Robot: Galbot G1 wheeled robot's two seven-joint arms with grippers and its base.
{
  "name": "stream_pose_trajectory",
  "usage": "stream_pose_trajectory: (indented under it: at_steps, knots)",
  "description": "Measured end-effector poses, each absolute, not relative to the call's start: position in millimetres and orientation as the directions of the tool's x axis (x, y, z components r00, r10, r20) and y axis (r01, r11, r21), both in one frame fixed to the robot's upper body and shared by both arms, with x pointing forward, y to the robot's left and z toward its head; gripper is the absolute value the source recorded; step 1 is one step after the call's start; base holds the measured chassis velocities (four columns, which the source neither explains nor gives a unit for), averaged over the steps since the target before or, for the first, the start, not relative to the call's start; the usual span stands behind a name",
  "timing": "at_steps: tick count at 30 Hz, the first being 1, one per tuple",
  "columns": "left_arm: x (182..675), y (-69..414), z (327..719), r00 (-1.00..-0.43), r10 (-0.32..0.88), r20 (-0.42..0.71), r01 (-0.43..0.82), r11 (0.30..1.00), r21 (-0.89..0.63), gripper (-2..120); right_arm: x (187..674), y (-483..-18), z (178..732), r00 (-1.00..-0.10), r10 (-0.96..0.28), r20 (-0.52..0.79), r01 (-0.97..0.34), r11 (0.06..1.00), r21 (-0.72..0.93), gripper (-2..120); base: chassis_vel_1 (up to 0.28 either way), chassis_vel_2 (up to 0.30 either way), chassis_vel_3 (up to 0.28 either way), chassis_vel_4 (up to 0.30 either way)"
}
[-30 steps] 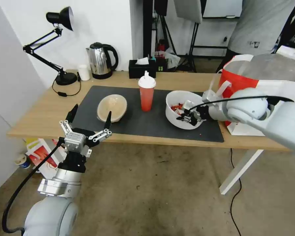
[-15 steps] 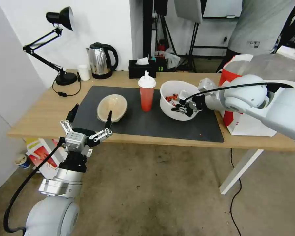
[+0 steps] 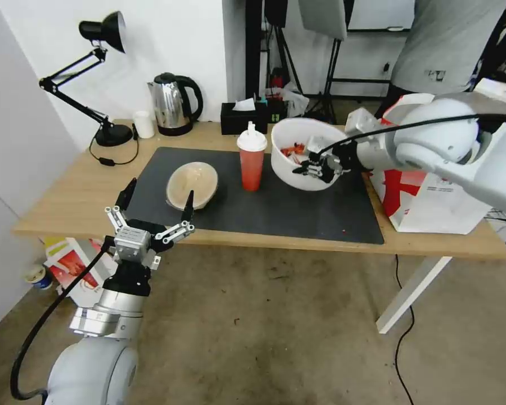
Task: Pick up the trash from the table and place it into the takeout bag.
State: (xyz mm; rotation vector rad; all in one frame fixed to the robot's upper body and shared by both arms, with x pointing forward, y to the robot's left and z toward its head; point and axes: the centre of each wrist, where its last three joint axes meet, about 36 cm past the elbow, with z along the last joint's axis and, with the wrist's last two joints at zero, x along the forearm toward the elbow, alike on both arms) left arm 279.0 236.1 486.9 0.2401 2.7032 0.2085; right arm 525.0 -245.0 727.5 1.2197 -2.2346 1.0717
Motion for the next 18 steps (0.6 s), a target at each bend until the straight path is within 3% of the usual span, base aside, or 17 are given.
stream_pose_trajectory:
  at_steps: [18]
  knots:
    - [282.3, 233.1, 485.1, -0.893, 0.213, -0.395, 0.149, 0.971, 0.187, 100, 516.4, -260.5, 784.7, -0.619, -0.542, 0.568, -0.781, 0.349, -0.519, 0, 0.0, 0.0, 0.0, 0.0]
